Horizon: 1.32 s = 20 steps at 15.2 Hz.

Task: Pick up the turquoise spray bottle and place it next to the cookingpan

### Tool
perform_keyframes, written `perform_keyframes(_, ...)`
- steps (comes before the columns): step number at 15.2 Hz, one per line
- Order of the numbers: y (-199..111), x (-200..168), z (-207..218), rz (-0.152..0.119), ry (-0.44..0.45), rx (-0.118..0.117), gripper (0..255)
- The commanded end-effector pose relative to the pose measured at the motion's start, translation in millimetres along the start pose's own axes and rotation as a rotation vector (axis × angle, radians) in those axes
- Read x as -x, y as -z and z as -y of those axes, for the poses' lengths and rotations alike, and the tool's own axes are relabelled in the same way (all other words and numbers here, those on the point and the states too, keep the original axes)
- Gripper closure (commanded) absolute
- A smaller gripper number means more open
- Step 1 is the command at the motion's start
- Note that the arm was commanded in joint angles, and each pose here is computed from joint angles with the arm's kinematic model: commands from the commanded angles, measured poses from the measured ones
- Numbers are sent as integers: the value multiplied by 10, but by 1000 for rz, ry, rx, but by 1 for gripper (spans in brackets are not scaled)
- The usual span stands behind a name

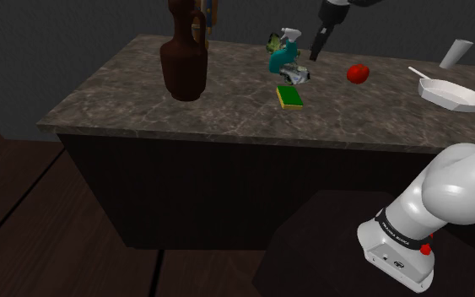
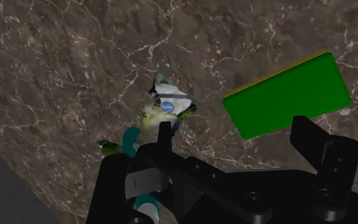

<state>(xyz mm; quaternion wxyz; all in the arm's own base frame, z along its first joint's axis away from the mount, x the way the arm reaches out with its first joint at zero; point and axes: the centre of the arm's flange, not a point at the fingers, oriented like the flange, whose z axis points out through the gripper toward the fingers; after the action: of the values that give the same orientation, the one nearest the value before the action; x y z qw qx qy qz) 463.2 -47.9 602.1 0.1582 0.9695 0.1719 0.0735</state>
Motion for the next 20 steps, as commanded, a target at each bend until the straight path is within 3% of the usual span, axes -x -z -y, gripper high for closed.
perform_keyframes(1,2,-157,-109,-22,53,45,0)
perform_keyframes(8,83,-799,-361,-97,227,195,0)
perform_keyframes(16,-306,-854,-436,-98,229,197,0)
perform_keyframes(20,-306,-854,-436,-98,229,197,0)
